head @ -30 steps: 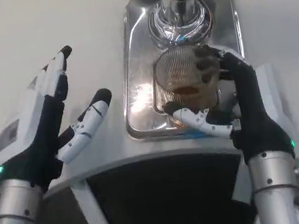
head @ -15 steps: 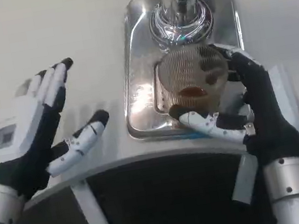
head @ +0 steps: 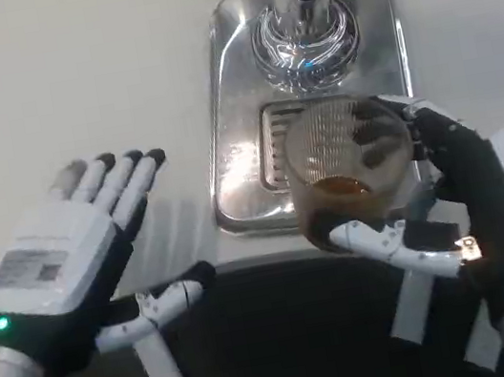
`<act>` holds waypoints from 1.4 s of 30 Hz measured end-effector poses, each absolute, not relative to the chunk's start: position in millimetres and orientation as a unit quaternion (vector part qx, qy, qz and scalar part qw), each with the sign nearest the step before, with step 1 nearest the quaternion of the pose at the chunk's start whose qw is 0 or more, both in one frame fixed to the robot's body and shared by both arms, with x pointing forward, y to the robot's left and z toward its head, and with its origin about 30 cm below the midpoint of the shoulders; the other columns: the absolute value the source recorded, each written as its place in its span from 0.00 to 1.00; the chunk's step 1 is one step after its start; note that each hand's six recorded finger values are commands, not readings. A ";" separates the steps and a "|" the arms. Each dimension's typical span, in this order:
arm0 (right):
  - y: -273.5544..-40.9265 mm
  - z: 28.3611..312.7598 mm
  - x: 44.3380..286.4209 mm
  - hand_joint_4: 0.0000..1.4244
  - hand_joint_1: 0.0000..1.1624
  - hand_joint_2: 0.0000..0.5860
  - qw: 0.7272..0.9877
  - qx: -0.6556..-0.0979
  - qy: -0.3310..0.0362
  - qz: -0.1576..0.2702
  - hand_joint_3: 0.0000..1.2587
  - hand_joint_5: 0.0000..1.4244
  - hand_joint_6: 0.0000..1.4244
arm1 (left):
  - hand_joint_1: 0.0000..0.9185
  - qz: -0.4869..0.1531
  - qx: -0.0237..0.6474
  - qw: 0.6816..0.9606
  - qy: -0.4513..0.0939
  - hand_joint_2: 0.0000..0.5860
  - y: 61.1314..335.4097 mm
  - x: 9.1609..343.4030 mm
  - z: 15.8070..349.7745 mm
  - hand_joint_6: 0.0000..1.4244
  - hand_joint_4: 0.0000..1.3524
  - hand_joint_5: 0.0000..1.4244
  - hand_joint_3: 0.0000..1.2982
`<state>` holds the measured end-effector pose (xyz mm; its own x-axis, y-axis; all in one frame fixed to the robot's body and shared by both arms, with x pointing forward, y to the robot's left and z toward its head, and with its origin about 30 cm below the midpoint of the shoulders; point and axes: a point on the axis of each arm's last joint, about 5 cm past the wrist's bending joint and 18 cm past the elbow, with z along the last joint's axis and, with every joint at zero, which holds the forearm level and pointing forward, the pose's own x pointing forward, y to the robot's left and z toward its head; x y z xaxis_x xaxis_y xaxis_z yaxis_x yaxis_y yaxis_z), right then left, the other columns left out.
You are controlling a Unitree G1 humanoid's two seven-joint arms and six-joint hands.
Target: Grasp the cup under the faucet to collect the drink, then remove the cup.
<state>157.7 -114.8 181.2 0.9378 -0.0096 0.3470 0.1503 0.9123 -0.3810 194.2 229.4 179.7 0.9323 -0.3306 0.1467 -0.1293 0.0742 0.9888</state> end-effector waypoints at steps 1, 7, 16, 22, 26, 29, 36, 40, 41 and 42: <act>-117.4 182.8 155.5 0.46 1.00 0.60 0.963 -0.205 -0.172 -0.038 0.53 0.54 0.77 | 0.00 -0.073 0.678 0.711 -0.171 0.33 229.6 193.0 179.4 0.00 0.00 0.00 0.00; -133.0 192.8 142.6 0.46 1.00 0.60 0.959 -0.218 -0.180 -0.012 0.53 0.54 0.77 | 0.00 -0.075 0.687 0.702 -0.173 0.31 235.9 184.9 181.8 0.00 0.00 0.00 0.00; -140.8 199.4 123.7 0.46 1.00 0.60 0.959 -0.224 -0.174 0.016 0.53 0.54 0.77 | 0.00 -0.087 0.688 0.699 -0.174 0.30 235.7 168.7 179.7 0.00 0.00 0.00 0.00; -145.7 200.1 109.0 0.46 1.00 0.60 0.961 -0.225 -0.157 0.034 0.53 0.54 0.77 | 0.00 -0.100 0.686 0.698 -0.179 0.30 232.4 160.2 178.8 0.00 0.00 0.00 0.00; -148.3 198.0 102.7 0.46 1.00 0.60 0.962 -0.230 -0.140 0.042 0.53 0.54 0.77 | 0.00 -0.100 0.684 0.700 -0.181 0.30 231.6 160.0 178.7 0.00 0.00 0.00 0.00; -148.8 198.1 100.0 0.46 1.00 0.60 0.963 -0.229 -0.137 0.042 0.53 0.54 0.77 | 0.00 -0.101 0.682 0.702 -0.181 0.29 230.6 159.9 177.9 0.00 0.00 0.00 0.00; -147.3 195.8 95.3 0.46 1.00 0.60 0.966 -0.224 -0.124 0.047 0.53 0.54 0.77 | 0.00 -0.103 0.676 0.706 -0.185 0.29 228.4 159.7 176.4 0.00 0.00 0.00 0.00; -146.0 196.7 93.1 0.46 1.00 0.60 0.966 -0.221 -0.125 0.048 0.53 0.54 0.77 | 0.00 -0.104 0.674 0.707 -0.187 0.29 228.0 159.9 176.1 0.00 0.00 0.00 0.00; -145.3 196.8 92.5 0.46 1.00 0.60 0.966 -0.222 -0.125 0.048 0.53 0.54 0.77 | 0.00 -0.104 0.674 0.707 -0.187 0.29 228.3 160.7 176.0 0.00 0.00 0.00 0.00; -145.2 196.7 92.3 0.46 1.00 0.60 0.966 -0.222 -0.125 0.048 0.53 0.54 0.77 | 0.00 -0.104 0.674 0.707 -0.186 0.29 228.4 160.8 175.9 0.00 0.00 0.00 0.00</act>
